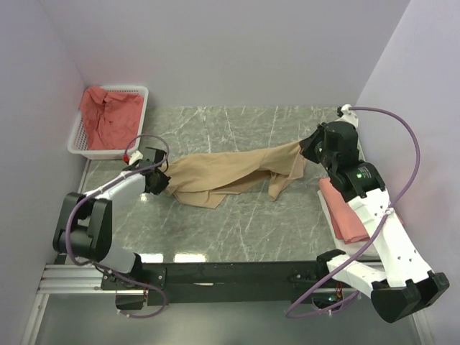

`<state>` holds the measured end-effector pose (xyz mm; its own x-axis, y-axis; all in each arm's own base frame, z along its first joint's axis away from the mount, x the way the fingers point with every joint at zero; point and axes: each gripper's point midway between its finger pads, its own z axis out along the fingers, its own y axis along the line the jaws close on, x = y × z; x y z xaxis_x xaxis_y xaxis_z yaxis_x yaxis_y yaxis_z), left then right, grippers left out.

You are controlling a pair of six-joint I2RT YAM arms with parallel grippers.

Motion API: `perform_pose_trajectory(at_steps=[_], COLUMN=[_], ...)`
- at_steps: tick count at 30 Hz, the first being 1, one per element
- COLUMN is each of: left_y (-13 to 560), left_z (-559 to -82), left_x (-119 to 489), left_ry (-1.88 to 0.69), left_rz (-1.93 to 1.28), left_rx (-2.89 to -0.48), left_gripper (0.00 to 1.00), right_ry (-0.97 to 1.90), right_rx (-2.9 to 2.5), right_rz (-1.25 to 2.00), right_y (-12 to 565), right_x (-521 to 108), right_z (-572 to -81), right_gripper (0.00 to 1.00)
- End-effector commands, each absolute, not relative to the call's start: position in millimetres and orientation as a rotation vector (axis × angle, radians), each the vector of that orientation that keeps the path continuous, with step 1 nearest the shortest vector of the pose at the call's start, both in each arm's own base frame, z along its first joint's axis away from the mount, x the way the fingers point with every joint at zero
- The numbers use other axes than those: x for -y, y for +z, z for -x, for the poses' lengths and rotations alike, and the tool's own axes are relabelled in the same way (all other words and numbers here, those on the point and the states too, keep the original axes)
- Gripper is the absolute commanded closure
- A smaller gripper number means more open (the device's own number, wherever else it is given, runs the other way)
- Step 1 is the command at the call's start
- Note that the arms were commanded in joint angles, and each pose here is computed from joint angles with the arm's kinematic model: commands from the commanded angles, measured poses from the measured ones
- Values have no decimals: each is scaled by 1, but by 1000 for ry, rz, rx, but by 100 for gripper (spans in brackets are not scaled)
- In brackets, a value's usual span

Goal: Fold and stack the t-shirts
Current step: Flatten the tshirt out

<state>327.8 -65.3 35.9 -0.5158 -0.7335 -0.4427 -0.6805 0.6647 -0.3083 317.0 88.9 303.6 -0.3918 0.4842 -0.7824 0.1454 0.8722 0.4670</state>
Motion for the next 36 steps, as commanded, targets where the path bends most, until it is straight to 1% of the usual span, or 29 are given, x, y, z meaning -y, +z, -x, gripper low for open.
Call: perform_pose_trajectory(at_steps=[1,6,8,9,10,12,14,15,16,17,18,19,21,25,30,36], left_y=[89,113,111,117,111,111,100,97,90,87,84,82,80,59,45,34], left_z=[-339,-311,-299,-293,-286,-278,-267,-263,-258,-256,-253,-251,-249,-233,-217,-214], left_x=[57,41,35,36,36,37,40,40,39,38,36,36,37,46,53,61], left_ry=[-183,-222,-206,-225,-231,-251,-261,-260,-246,-237,-230,-227,-236,-269,-250,-246], left_rz=[1052,1054,1055,1049,1046,1039,1046,1051,1065,1070,1079,1084,1092,1122,1191,1234], left_rx=[-2237,-2212,-2221,-2209,-2224,-2225,-2260,-2265,-2275,-2279,-2277,-2279,-2276,-2314,-2290,-2301], left_gripper=[99,99,99,99,99,95,84,78,64,57,54,47,45,47,48,48], right_ry=[371,342,355,354,368,386,410,419,421,418,412,415,413,415,427,433], right_rx=[-1883,-1893,-1898,-1921,-1927,-1957,-1974,-2008,-2020,-2029,-2058,-2059,-2082,-2089,-2105,-2110], right_rz=[-448,-474,-476,-475,-481,-476,-479,-472,-476,-477,-479,-480,-477,-478,-476,-470], right_y=[339,332,327,315,310,293,281,266,259,253,240,237,226,217,208,204], right_x=[-77,-61,-59,-60,-61,-64,-68,-71,-72,-72,-73,-73,-75,-76,-79,-81], right_z=[-315,-295,-285,-281,-278,-271,-268,-265,-265,-266,-265,-266,-266,-269,-270,-270], right_gripper=[100,100,100,100,100,100,100,100,100,100,100,100,100,100,100,100])
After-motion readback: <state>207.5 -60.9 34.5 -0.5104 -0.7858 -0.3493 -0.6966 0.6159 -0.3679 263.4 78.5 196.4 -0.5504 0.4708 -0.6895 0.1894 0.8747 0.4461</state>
